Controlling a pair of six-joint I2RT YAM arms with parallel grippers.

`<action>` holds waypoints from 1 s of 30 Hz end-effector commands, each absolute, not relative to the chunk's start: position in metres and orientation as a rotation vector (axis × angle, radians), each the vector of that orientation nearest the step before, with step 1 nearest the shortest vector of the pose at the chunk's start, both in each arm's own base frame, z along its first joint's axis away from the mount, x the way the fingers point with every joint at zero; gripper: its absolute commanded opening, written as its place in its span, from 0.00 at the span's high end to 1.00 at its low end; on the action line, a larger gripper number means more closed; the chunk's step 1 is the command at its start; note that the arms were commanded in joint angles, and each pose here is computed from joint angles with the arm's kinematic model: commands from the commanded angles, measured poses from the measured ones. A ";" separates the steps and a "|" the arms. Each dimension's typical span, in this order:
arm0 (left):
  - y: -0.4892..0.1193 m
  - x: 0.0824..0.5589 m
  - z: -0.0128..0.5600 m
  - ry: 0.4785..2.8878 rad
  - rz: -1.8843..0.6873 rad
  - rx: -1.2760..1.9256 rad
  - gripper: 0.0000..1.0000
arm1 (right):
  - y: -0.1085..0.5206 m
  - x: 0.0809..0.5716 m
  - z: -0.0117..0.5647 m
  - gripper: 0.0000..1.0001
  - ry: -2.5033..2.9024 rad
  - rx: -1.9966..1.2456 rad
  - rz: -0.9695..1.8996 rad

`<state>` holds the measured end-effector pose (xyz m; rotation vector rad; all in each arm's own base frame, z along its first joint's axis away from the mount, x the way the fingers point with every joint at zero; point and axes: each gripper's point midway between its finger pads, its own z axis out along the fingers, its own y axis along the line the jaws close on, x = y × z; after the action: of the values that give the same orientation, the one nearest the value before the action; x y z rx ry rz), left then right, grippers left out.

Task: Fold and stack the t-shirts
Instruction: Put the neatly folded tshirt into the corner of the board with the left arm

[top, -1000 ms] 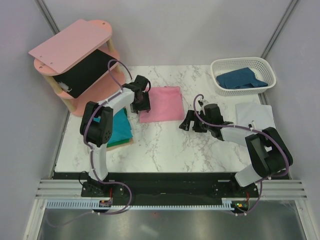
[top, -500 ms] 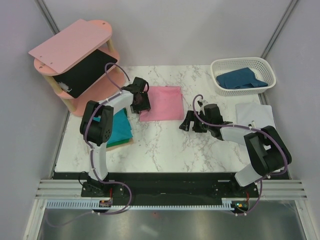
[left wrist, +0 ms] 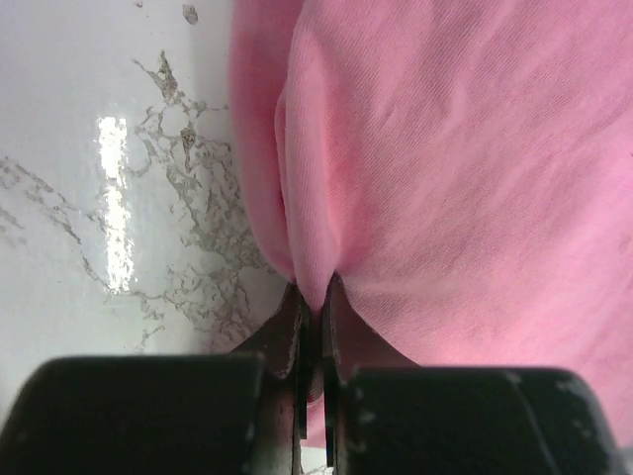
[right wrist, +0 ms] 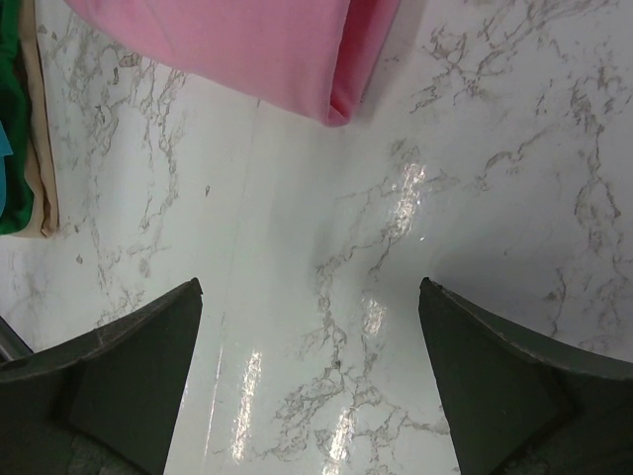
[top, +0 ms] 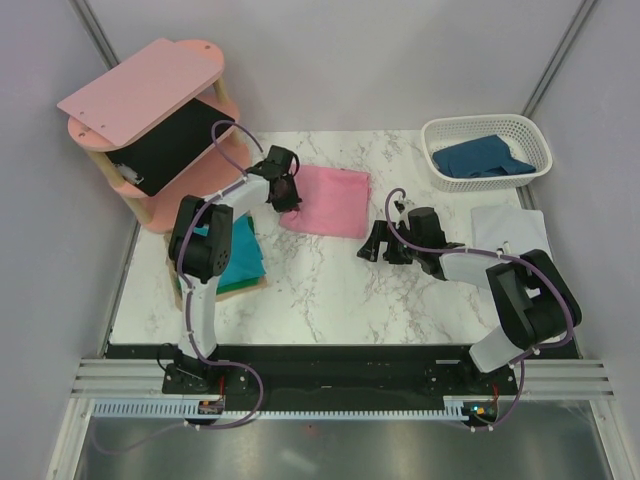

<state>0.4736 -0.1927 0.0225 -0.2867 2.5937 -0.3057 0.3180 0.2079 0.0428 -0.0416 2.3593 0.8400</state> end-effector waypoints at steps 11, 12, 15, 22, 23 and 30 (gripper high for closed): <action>-0.170 0.404 0.101 2.595 -0.283 -0.206 0.98 | 0.207 0.309 0.046 0.02 2.362 -0.057 0.865; -0.171 0.402 0.110 2.591 -0.298 -0.195 0.98 | 0.208 0.308 0.047 0.02 2.361 -0.060 0.872; -0.171 0.394 0.148 2.557 -0.332 -0.167 0.98 | 0.207 0.305 0.046 0.02 2.363 -0.056 0.880; -0.161 0.391 0.218 2.490 -0.329 -0.158 0.98 | 0.214 0.291 0.039 0.02 2.370 -0.001 0.980; -0.160 0.387 0.219 2.510 -0.323 -0.143 0.98 | 0.219 0.294 0.044 0.02 2.337 -0.005 1.021; -0.159 0.394 0.226 2.519 -0.295 -0.117 0.98 | 0.237 0.275 0.034 0.12 2.328 0.096 1.253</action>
<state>0.3957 -0.1653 0.2199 -0.1717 2.5001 -0.3329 0.2938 0.2251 0.0441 0.0250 2.3047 1.0884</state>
